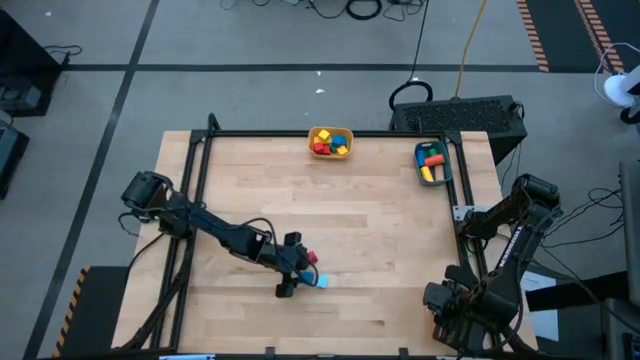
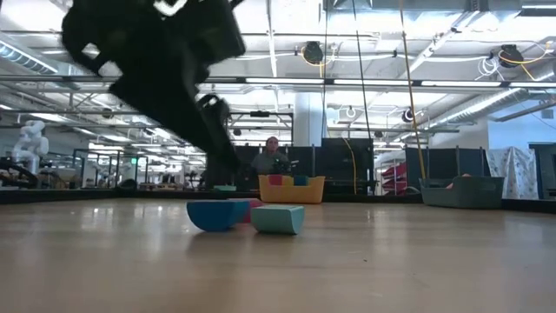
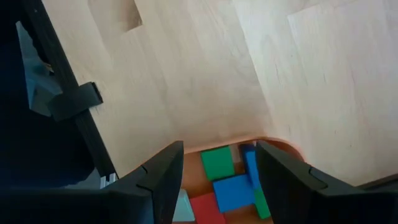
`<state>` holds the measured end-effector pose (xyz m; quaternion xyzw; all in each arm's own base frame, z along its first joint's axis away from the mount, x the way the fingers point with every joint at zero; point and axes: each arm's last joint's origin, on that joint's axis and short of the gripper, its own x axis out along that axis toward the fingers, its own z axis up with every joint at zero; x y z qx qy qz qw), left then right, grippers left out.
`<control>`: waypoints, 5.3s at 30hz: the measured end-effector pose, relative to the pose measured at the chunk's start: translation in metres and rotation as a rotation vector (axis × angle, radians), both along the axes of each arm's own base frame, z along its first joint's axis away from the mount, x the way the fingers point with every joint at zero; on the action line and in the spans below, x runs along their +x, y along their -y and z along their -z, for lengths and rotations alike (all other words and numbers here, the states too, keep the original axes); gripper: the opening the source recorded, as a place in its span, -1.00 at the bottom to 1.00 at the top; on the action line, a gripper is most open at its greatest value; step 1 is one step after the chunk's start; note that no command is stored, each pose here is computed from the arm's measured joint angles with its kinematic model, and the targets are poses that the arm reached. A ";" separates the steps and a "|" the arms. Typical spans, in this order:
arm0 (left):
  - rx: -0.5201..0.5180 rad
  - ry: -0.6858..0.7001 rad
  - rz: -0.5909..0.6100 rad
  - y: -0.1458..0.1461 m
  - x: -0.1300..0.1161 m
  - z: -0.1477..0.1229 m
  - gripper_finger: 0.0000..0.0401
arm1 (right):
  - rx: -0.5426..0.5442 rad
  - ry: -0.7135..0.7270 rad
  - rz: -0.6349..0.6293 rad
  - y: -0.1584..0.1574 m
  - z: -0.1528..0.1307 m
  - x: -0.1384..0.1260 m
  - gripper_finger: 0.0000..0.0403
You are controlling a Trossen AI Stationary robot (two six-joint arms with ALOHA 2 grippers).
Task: Sort blocks by size
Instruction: Put the blue half circle block into the orange bin
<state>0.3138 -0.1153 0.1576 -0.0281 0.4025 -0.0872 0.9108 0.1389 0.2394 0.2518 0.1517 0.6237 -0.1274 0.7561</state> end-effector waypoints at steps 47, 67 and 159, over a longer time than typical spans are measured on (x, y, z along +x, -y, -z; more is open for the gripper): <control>0.135 -0.013 0.021 0.022 -0.002 0.031 -0.30 | -0.354 0.415 -0.145 -0.004 0.048 0.088 -0.08; 0.209 0.013 -0.047 0.020 -0.001 0.031 -0.11 | -0.497 0.546 -0.123 -0.001 0.070 0.123 -0.08; -0.167 0.319 0.246 0.026 0.043 -0.004 -0.31 | -0.940 0.555 -0.869 -0.004 0.089 0.186 -0.26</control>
